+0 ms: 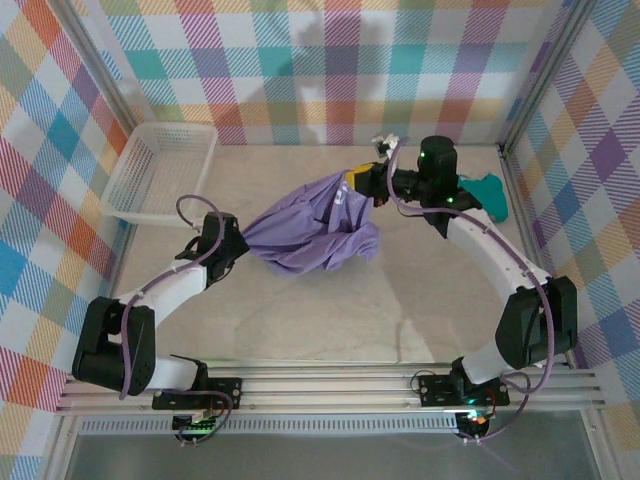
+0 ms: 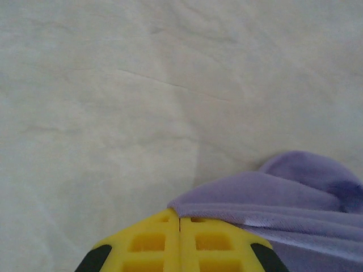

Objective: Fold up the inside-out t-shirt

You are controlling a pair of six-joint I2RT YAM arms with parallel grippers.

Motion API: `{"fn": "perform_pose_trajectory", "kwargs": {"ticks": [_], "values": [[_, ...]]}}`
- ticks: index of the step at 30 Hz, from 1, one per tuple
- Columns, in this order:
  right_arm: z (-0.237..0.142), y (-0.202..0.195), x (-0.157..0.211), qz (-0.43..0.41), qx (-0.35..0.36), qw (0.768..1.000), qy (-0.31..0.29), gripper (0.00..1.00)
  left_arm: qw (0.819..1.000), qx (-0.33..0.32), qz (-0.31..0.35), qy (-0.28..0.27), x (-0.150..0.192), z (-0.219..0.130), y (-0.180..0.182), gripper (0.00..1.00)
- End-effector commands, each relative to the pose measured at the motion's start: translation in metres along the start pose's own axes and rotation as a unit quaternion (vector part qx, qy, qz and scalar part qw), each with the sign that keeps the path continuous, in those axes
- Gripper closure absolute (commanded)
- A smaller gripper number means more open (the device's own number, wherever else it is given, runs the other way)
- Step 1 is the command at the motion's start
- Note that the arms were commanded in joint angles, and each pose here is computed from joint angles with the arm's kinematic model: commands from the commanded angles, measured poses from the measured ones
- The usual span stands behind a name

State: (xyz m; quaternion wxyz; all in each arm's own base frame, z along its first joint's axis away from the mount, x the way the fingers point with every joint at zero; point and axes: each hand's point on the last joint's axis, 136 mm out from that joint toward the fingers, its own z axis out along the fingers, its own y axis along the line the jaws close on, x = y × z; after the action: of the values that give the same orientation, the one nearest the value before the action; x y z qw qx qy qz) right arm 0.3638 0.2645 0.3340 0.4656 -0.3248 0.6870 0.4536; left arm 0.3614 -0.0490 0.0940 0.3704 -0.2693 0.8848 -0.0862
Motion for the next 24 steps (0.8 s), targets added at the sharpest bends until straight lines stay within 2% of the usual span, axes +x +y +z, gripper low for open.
{"fn": "perform_pose_trajectory", "kwargs": {"ticks": [1, 4, 7, 10, 12, 15, 19, 20, 21, 22, 24], "values": [[-0.019, 0.037, -0.042, -0.071, -0.036, 0.996, -0.034, 1.0, 0.999, -0.024, 0.036, 0.0, -0.002, -0.006, 0.011, 0.98], [-0.013, 0.026, -0.015, -0.033, -0.035, 0.999, -0.011, 1.0, 0.994, 0.087, 0.061, -0.004, -0.009, -0.032, -0.045, 0.67], [-0.01, 0.018, 0.003, -0.005, -0.025, 1.0, 0.0, 1.0, 0.977, 0.181, 0.106, -0.026, -0.008, -0.077, -0.095, 0.43], [-0.009, 0.017, 0.008, 0.007, -0.025, 1.0, 0.004, 1.0, 0.952, 0.266, 0.151, -0.021, 0.011, -0.111, -0.142, 0.25], [-0.008, 0.018, 0.008, 0.01, -0.027, 1.0, 0.007, 1.0, 0.934, 0.307, 0.182, -0.005, 0.028, -0.123, -0.172, 0.22], [-0.008, 0.017, 0.007, 0.012, -0.024, 1.0, 0.009, 1.0, 0.916, 0.328, 0.23, 0.019, 0.054, -0.122, -0.205, 0.21], [-0.009, 0.019, 0.003, 0.009, -0.021, 1.0, 0.007, 1.0, 0.918, 0.309, 0.246, 0.028, 0.065, -0.096, -0.221, 0.26], [-0.01, 0.019, 0.003, 0.009, -0.021, 1.0, 0.007, 1.0, 0.921, 0.301, 0.247, 0.024, 0.064, -0.089, -0.223, 0.31], [-0.011, 0.02, 0.0, 0.007, -0.021, 1.0, 0.005, 1.0, 0.922, 0.295, 0.25, 0.02, 0.062, -0.08, -0.227, 0.4], [-0.012, 0.02, -0.001, 0.003, -0.015, 1.0, 0.006, 1.0, 0.927, 0.281, 0.247, 0.017, 0.057, -0.071, -0.227, 0.55], [-0.02, 0.018, -0.006, -0.014, 0.014, 1.0, 0.011, 1.0, 0.938, 0.264, 0.223, 0.012, 0.043, -0.057, -0.219, 0.77]]}}
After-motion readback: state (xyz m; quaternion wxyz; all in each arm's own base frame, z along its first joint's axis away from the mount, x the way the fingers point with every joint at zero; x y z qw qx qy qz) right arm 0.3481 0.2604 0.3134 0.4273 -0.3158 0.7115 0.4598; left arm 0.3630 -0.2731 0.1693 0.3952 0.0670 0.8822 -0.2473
